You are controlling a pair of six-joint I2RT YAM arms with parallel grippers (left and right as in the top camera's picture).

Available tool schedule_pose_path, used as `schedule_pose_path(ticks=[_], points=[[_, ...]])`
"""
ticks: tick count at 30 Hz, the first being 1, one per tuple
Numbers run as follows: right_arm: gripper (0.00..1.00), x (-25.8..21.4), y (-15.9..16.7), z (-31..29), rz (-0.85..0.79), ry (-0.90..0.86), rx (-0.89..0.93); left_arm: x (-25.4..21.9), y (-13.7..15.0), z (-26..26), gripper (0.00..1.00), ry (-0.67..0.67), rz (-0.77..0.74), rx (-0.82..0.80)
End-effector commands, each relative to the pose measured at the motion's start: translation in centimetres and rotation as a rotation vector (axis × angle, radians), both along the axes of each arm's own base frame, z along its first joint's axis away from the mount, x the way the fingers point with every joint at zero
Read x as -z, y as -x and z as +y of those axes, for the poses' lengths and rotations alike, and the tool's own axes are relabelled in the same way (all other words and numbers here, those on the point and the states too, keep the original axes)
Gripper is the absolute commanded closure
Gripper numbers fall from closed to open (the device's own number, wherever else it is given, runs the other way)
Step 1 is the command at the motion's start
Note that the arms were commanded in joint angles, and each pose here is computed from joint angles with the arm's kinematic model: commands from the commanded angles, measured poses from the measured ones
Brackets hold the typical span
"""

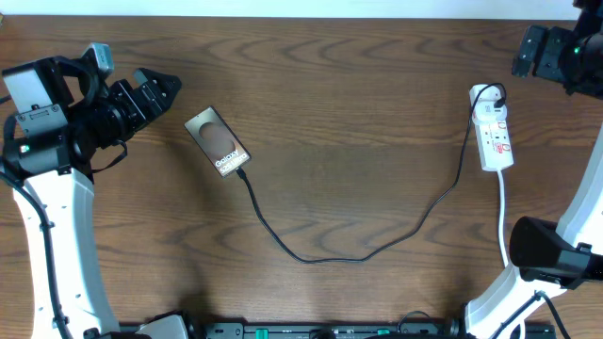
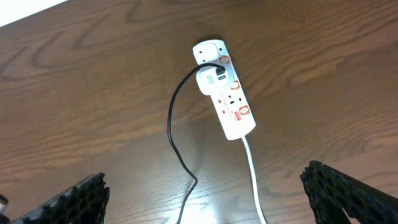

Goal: Plug charger to phone and switch on socket

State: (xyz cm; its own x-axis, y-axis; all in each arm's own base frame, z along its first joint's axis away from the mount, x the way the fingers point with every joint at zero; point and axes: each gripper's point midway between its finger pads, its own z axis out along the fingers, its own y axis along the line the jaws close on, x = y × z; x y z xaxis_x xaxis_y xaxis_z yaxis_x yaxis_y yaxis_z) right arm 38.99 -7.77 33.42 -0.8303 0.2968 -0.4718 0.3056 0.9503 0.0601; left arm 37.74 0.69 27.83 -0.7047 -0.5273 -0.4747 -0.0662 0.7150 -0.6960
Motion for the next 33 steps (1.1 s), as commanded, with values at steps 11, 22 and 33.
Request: schedule_pose_path(ticks=[11,22,33], points=[[0.01,0.20,0.11,-0.29,0.011,0.009,0.019,0.07,-0.05,0.17,0.07,-0.021,-0.005,0.004],[0.01,0.20,0.11,-0.29,0.011,0.009,0.019,0.07,-0.05,0.11,0.07,-0.021,-0.005,0.005],[0.01,0.20,0.11,-0.29,0.011,0.009,0.019,0.49,-0.20,0.90,0.07,-0.057,0.007,-0.031]])
